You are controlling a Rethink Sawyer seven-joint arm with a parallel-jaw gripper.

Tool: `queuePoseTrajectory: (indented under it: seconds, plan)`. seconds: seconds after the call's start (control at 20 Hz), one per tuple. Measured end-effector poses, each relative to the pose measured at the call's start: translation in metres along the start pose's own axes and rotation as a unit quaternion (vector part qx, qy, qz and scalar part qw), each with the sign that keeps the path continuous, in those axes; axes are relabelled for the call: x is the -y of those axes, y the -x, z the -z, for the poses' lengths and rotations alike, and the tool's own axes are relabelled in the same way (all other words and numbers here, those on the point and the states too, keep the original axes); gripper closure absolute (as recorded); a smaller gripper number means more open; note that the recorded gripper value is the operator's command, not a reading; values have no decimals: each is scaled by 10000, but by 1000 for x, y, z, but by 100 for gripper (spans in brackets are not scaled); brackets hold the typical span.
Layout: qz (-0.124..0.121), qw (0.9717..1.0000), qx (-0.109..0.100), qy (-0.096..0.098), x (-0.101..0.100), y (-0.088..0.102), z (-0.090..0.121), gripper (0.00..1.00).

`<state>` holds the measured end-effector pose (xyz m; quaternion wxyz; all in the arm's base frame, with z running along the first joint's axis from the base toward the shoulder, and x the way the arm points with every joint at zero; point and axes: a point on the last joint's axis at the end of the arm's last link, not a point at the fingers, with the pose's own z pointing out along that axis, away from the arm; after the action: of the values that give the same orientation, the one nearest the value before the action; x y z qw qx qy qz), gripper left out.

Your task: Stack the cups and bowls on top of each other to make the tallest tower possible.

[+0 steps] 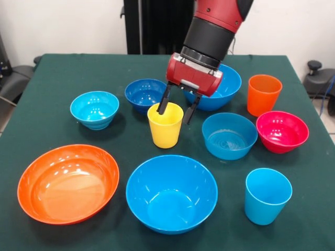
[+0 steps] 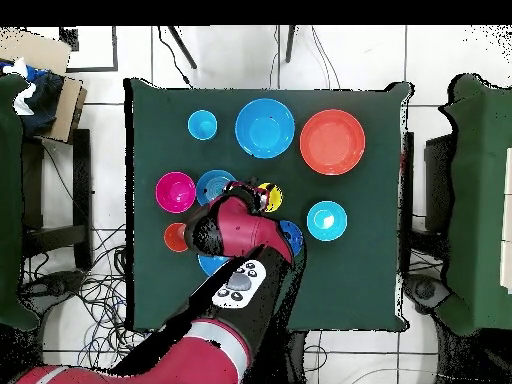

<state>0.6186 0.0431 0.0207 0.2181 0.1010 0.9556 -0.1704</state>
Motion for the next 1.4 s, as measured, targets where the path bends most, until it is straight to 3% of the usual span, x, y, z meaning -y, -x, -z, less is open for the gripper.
queuePoseTrajectory:
  seconds: [0.45, 1.4]
  plan:
    - [-14, 10000, 25, -13, -1, 0, -5, 0]
    - [46, 9992, 388, 37, -7, 7, -23, 0]
